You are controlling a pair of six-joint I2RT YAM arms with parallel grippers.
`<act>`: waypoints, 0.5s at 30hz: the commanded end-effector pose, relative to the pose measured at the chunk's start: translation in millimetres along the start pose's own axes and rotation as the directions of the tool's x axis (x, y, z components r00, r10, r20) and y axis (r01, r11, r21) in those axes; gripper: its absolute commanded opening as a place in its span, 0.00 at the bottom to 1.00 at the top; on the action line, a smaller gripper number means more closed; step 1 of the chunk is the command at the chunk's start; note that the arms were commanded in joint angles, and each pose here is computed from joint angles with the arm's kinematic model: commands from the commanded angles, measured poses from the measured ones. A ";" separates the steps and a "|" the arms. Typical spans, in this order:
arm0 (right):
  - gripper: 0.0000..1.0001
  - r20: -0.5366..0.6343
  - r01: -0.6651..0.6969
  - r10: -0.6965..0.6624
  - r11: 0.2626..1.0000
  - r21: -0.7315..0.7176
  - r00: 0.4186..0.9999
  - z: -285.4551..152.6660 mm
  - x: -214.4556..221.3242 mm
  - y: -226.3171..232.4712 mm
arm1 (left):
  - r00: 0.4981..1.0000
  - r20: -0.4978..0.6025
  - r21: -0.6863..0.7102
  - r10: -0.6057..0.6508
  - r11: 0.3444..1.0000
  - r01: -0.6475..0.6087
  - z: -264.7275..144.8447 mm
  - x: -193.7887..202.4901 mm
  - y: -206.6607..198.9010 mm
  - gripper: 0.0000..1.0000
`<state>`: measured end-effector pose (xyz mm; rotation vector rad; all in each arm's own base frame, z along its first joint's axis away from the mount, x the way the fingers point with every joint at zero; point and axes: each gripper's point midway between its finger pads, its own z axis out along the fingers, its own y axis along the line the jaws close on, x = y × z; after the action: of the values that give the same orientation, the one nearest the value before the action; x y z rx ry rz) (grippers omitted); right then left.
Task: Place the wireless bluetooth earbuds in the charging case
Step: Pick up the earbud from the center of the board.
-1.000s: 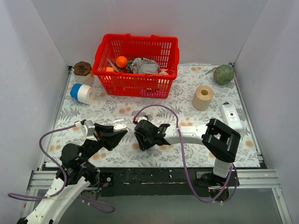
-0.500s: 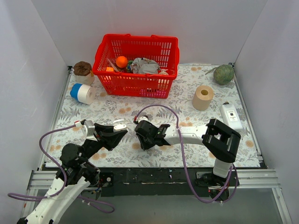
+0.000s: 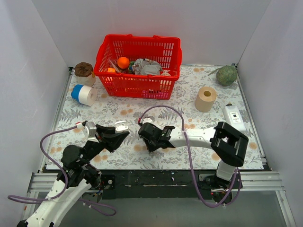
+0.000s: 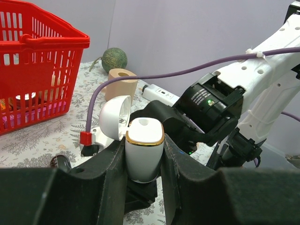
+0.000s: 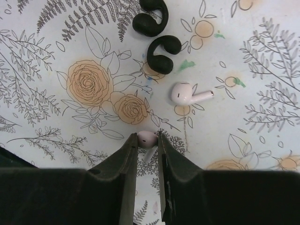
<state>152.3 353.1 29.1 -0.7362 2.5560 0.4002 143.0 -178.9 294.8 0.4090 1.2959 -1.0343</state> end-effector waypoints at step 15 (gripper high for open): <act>0.01 0.586 0.052 -0.120 0.990 0.132 0.801 -243.1 -200.6 -7.7 | 0.976 0.181 0.035 0.123 0.991 -0.132 53.2 -64.7 -1.7 0.00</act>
<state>207.8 367.9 251.9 -0.6157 2.0850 0.4933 171.7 -196.1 315.9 0.4188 1.2566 -1.0108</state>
